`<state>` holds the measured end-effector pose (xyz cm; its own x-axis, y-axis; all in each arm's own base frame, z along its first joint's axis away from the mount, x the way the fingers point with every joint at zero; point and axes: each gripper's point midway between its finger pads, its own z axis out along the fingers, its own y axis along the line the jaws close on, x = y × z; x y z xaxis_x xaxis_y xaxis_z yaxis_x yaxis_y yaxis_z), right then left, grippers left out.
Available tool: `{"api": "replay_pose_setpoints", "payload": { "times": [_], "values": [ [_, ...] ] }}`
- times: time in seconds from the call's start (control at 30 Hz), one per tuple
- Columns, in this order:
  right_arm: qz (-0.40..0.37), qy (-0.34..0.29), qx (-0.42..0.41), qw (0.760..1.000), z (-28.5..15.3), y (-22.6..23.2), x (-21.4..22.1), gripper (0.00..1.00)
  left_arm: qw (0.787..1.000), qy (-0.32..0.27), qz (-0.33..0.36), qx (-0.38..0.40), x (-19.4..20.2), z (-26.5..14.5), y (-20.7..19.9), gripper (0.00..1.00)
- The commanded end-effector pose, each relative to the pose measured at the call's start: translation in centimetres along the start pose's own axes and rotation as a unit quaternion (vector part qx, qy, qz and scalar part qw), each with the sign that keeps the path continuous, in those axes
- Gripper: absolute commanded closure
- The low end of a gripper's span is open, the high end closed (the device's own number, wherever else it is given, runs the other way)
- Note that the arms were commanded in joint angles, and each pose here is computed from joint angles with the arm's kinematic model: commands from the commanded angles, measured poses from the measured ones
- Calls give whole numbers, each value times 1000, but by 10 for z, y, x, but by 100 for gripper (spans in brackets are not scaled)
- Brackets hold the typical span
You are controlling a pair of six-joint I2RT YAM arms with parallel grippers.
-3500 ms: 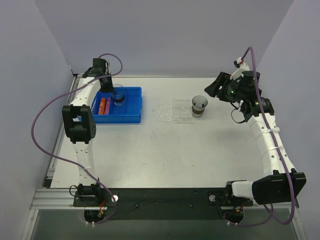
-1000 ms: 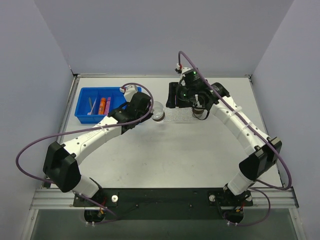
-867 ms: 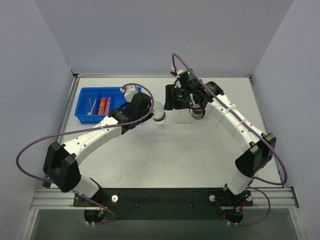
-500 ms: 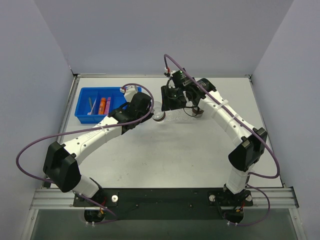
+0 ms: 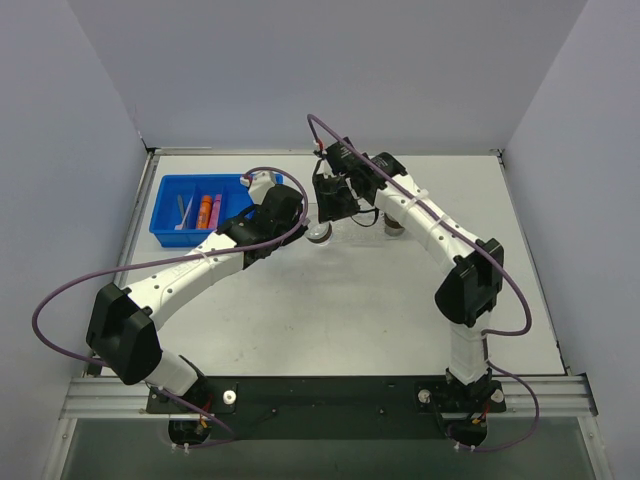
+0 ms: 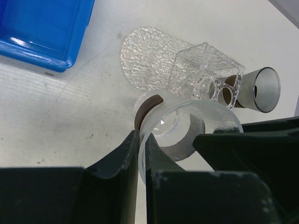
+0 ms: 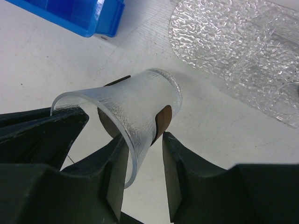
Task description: Prepare toiletry sets of a toothbrush and toothpaste on the tray
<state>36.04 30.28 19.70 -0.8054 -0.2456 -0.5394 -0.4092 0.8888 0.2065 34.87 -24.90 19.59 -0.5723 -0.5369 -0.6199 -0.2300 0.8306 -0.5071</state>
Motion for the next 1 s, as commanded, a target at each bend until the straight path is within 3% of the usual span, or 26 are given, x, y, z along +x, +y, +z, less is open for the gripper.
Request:
{"api": "replay_pose_setpoints", "payload": {
  "times": [0.0, 0.23, 0.33, 0.57, 0.7, 0.73, 0.83, 0.97],
  "values": [
    [-15, 0, 19, 1000, -2, -4, -4, 71, 993, -46, -65, 84, -38, -22, -50, 100],
    [-11, 1, 27, 1000, 2, -8, -6, 86, 992, -37, -63, 101, -33, -17, -56, 100],
    [-7, 4, 26, 1000, 3, -8, -5, 98, 992, -24, -55, 108, -27, -16, -60, 100],
    [15, 8, 4, 1000, 1, -11, -7, 100, 992, 1, -33, 122, -15, -15, -62, 98],
    [19, 6, -5, 1000, -1, -14, -10, 100, 990, 0, -16, 140, -17, -21, -65, 60],
    [16, 4, -9, 1000, -3, -14, -11, 100, 990, -1, -13, 141, -16, -21, -64, 54],
    [2, 4, -14, 1000, -3, -13, -9, 100, 991, -9, 6, 130, -18, -20, -54, 42],
    [-8, 2, -12, 1000, -3, -20, -9, 100, 990, -31, 12, 135, -34, -28, -40, 35]
  ]
}}
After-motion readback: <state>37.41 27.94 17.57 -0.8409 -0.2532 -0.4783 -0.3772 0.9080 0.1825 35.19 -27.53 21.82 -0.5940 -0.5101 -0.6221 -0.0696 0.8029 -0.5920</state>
